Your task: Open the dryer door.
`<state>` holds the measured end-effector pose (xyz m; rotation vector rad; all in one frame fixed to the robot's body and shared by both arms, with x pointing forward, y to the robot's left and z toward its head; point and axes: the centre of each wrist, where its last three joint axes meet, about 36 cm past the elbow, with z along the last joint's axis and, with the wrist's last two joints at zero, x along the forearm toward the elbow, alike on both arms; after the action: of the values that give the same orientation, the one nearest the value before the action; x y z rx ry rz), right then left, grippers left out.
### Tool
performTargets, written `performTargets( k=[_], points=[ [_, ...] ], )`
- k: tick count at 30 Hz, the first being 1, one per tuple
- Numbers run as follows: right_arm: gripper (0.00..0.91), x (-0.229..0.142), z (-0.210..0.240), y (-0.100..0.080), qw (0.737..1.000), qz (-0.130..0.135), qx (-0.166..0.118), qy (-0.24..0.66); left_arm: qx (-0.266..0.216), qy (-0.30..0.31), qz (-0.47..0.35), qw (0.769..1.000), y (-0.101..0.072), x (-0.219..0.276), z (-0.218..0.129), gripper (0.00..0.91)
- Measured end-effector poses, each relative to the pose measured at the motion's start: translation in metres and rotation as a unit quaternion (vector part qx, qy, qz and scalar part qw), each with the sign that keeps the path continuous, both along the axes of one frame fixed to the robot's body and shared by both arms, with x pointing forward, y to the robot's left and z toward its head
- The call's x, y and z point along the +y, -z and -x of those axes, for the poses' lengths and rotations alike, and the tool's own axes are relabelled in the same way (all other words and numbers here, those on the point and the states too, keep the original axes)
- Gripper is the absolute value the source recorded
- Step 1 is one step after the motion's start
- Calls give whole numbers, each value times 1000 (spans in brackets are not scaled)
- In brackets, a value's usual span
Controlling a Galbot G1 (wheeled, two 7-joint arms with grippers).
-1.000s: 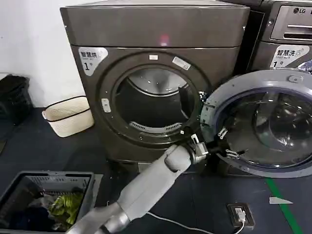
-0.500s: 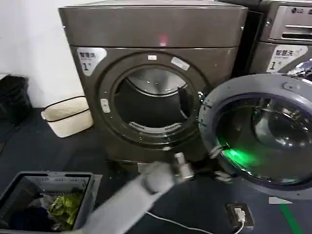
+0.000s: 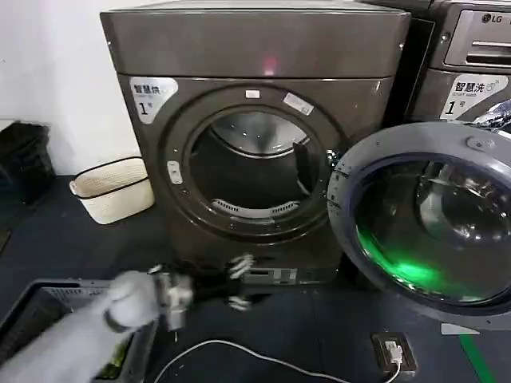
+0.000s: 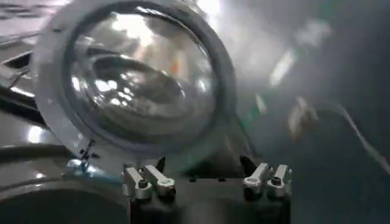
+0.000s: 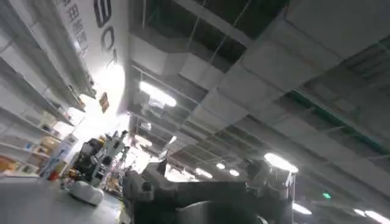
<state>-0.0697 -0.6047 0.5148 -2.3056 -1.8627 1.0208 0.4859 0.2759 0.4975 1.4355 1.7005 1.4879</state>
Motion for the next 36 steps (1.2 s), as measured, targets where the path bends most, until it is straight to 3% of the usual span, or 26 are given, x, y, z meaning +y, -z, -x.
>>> performTargets(
  k=[7, 10, 14, 19, 24, 28, 36],
  points=[
    [907, -1, -4, 8, 1000, -12, -23, -13, -92, 19, -167, 981, -33, 91, -1, 907],
    [907, -2, -3, 12, 999, -19, -45, -18, -121, 45, -244, 961, -50, 118, -1, 907],
    [907, -2, -3, 15, 996, -25, -80, -27, -131, 48, -375, 916, -67, 146, 0, 907],
    [907, -6, -3, 15, 993, -30, -109, -39, -133, 43, -493, 859, -72, 169, 3, 907],
    [907, -8, -9, 19, 991, -36, -117, -47, -133, 56, -582, 800, -72, 179, 9, 907],
    [907, -7, -14, 23, 991, -50, -115, -51, -125, 63, -616, 775, -70, 183, 13, 907],
    [907, -9, -18, 29, 990, -50, -117, -55, -116, 62, -641, 757, -68, 192, 15, 907]
  ],
)
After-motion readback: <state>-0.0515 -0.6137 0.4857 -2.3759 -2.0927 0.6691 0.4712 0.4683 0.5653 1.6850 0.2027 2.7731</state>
